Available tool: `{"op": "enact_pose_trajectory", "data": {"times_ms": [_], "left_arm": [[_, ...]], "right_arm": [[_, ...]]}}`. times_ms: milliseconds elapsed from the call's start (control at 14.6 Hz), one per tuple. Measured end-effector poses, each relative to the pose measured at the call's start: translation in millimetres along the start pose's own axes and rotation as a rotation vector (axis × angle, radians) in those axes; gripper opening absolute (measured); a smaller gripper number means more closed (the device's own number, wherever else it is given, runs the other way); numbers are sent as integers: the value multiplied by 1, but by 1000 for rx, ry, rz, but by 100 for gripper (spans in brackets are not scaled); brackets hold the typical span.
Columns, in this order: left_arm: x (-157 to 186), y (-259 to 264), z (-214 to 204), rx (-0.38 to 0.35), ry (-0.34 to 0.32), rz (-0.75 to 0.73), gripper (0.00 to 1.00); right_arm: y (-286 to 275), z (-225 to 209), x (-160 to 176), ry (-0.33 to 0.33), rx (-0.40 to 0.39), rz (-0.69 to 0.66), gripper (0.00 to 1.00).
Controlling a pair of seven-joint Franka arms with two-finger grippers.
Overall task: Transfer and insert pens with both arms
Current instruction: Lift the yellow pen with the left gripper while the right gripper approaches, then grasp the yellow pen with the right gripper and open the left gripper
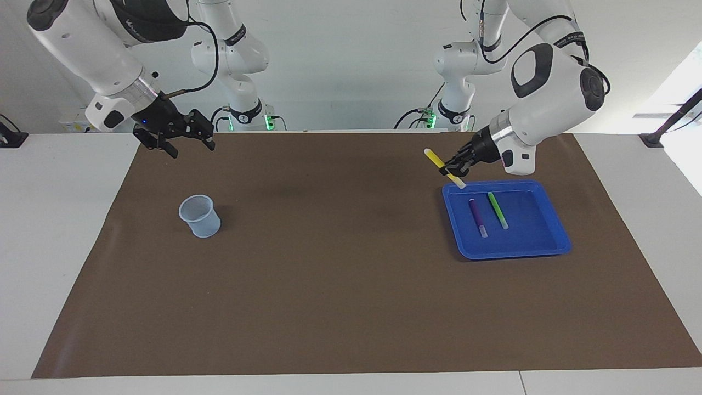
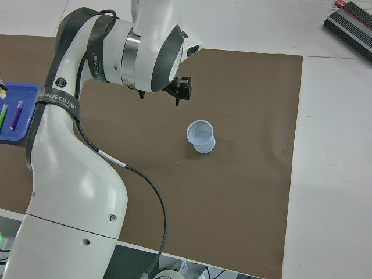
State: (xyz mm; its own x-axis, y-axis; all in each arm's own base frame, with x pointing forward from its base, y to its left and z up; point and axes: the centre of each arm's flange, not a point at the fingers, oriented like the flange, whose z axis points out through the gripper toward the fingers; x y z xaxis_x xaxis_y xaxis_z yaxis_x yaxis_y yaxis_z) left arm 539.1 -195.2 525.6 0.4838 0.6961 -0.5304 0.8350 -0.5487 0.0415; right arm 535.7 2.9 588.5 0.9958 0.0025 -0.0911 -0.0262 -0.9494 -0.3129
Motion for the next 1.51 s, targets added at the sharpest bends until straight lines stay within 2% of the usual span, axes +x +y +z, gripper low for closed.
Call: {"op": "enact_pose_trajectory", "data": {"times_ms": [343, 412, 549, 754, 892, 1166, 1235, 1509], "left_arm": [[-74, 22, 54, -76, -150, -273, 17], [-87, 23, 66, -88, -174, -318, 17], [-109, 23, 81, -123, -233, -394, 17], [-128, 23, 96, -184, -306, -474, 17], [-137, 22, 105, -212, -341, -507, 17], [-143, 20, 113, -257, -389, -552, 17], [-144, 19, 114, -268, -396, -561, 17], [-144, 18, 117, -292, -408, -582, 17]], "right_arm": [[-38, 25, -4, 5, 311, 134, 100], [-48, 32, -7, 20, 343, 146, 100], [-78, 44, -11, 48, 359, 155, 100], [-128, 61, -23, 16, 374, 149, 100], [-153, 69, -27, 27, 391, 152, 100], [-182, 89, -30, 101, 398, 147, 97], [-184, 91, -29, 117, 399, 149, 93], [-201, 100, -34, 134, 401, 126, 90]]}}
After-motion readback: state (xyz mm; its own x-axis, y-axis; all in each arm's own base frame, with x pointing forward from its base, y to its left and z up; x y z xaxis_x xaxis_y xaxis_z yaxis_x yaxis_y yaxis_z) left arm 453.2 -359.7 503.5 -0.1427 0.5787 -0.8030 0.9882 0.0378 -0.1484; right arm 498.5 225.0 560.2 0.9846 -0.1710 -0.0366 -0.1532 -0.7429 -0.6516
